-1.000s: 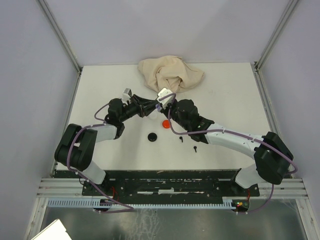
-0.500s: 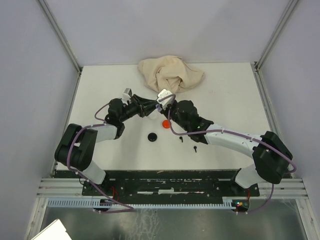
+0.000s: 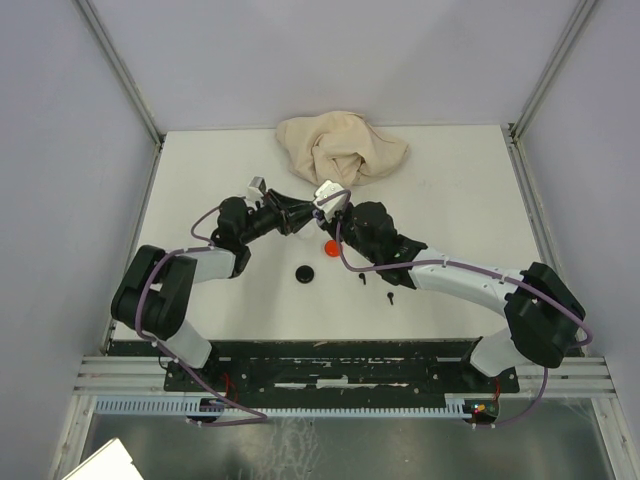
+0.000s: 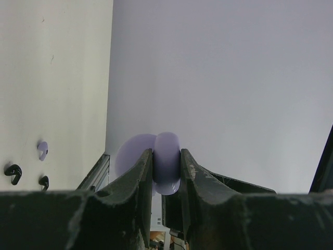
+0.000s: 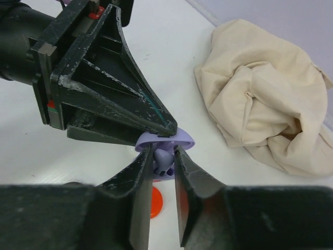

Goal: Insert the wireless bluetooth earbuds into the charging case
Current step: Place the earbud in the charging case, then pick up the earbud from the center of the board.

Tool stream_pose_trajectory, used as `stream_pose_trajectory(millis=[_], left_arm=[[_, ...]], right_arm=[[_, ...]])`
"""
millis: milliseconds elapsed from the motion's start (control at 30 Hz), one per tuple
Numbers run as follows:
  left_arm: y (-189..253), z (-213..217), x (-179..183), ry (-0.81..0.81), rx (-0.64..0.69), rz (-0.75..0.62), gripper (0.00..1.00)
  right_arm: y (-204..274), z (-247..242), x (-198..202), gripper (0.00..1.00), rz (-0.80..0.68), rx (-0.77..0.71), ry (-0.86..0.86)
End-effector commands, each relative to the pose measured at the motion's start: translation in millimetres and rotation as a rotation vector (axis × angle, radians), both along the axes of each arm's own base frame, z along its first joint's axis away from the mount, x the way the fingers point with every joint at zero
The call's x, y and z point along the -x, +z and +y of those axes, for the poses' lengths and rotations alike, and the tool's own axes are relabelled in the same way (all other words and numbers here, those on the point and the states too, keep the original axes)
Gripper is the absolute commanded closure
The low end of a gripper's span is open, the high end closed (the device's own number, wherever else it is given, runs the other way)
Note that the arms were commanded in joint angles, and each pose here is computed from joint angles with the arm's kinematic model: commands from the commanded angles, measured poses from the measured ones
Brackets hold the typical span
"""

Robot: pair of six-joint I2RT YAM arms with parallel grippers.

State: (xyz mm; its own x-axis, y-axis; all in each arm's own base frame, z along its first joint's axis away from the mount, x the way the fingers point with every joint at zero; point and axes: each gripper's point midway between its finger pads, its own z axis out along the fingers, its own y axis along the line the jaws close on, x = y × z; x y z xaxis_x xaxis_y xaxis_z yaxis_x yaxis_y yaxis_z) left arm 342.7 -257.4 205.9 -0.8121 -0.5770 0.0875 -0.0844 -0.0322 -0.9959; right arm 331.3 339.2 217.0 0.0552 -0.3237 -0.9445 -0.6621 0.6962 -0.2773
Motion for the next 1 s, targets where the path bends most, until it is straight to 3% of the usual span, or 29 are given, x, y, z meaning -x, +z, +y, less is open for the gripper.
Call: stream_pose_trajectory(millis=[0,67,267,500,767,967], left_arm=[[30.5,-4.1,-6.7,-0.009,0.066,-0.065,0.97],[29.3,-4.6,-7.7,-0.009,0.066,-0.064,0.97],[25.8,-4.9,-10.3,-0.004,0.064,-0.059,0.97],[23.4,-4.9,-10.1,-0.005,0.062,-0.052,0.97],[27.2,-6.2,-9.4,-0.017,0.062,-0.067,0.97],[17.5,-4.0,-13.7,0.012,0.024,-0.068,0.97]], right_arm=[[12.2,9.7,9.3,0.68,0.040,-0.046,0.047],[18.7,9.2,12.3,0.58,0.049,-0.074,0.052],[53.8,-3.2,14.2,0.47,0.032,-0.180,0.015],[82.6,-57.6,-21.6,0.45,0.106,-0.286,-0.231],[58.9,-66.1,-30.7,0.42,0.204,-0.158,-0.263],[14.4,-120.2,-37.8,0.41,0.423,0.028,-0.574]])
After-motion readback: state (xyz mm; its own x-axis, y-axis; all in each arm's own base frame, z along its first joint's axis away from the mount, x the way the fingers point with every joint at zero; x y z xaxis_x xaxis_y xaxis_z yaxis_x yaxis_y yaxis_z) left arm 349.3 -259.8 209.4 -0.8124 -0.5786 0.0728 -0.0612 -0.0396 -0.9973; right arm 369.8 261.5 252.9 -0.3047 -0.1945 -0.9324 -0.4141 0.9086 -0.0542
